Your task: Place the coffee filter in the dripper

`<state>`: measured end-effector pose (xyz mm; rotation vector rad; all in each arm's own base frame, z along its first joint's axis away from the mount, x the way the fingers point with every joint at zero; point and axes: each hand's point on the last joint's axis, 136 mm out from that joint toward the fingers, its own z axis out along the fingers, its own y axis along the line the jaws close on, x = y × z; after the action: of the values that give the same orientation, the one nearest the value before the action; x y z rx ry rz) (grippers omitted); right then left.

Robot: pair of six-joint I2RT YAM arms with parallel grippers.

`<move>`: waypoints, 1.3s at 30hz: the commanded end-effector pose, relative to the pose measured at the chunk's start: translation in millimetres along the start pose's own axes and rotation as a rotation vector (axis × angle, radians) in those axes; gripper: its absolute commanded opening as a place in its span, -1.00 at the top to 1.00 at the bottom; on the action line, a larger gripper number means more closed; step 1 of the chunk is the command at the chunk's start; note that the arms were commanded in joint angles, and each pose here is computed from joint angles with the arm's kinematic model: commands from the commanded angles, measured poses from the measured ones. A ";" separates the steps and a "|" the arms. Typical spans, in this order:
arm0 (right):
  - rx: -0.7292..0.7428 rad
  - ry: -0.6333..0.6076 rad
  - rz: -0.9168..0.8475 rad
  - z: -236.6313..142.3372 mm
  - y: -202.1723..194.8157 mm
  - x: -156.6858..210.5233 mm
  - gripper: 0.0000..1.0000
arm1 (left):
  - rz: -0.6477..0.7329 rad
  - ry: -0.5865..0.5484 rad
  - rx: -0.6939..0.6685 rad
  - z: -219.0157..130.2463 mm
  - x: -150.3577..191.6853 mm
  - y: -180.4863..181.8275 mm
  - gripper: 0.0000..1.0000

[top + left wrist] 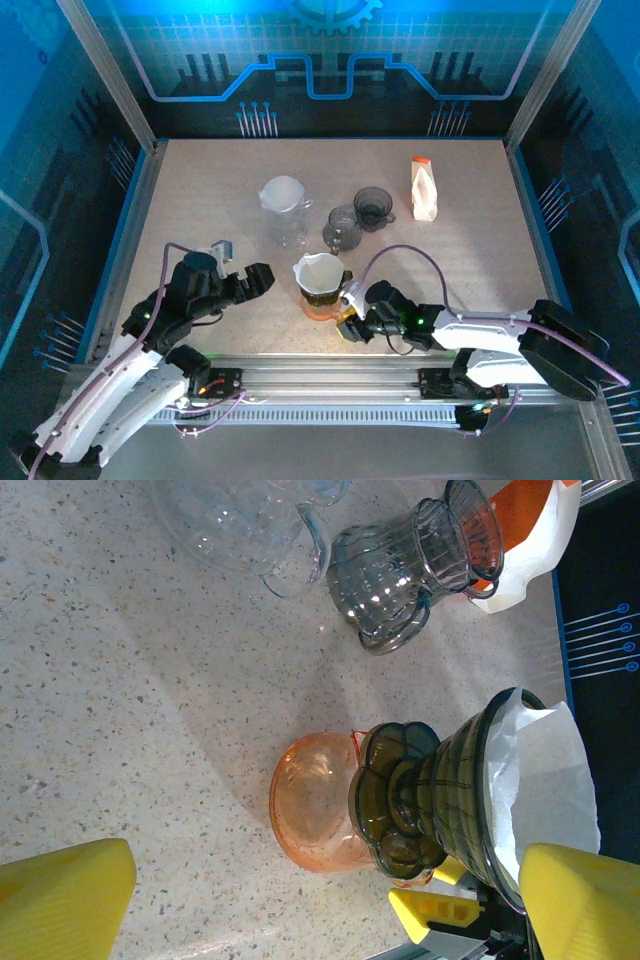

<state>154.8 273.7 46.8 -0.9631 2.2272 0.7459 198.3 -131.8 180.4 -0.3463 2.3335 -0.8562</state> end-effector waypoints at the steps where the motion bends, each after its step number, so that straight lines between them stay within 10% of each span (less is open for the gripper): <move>1: -0.017 -0.047 -0.047 2.3 8.3 -19.7 0.29 | -0.019 -0.011 -0.026 -1.7 -0.9 6.8 -0.98; 39: -0.016 -0.116 -0.156 68.1 4.0 -94.1 0.40 | -0.022 -0.075 -0.040 -26.6 -7.5 10.0 -0.98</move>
<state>208.9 346.6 51.5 -1.0589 2.1147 0.7062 187.0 -114.5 179.9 -0.3836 2.3206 -0.8010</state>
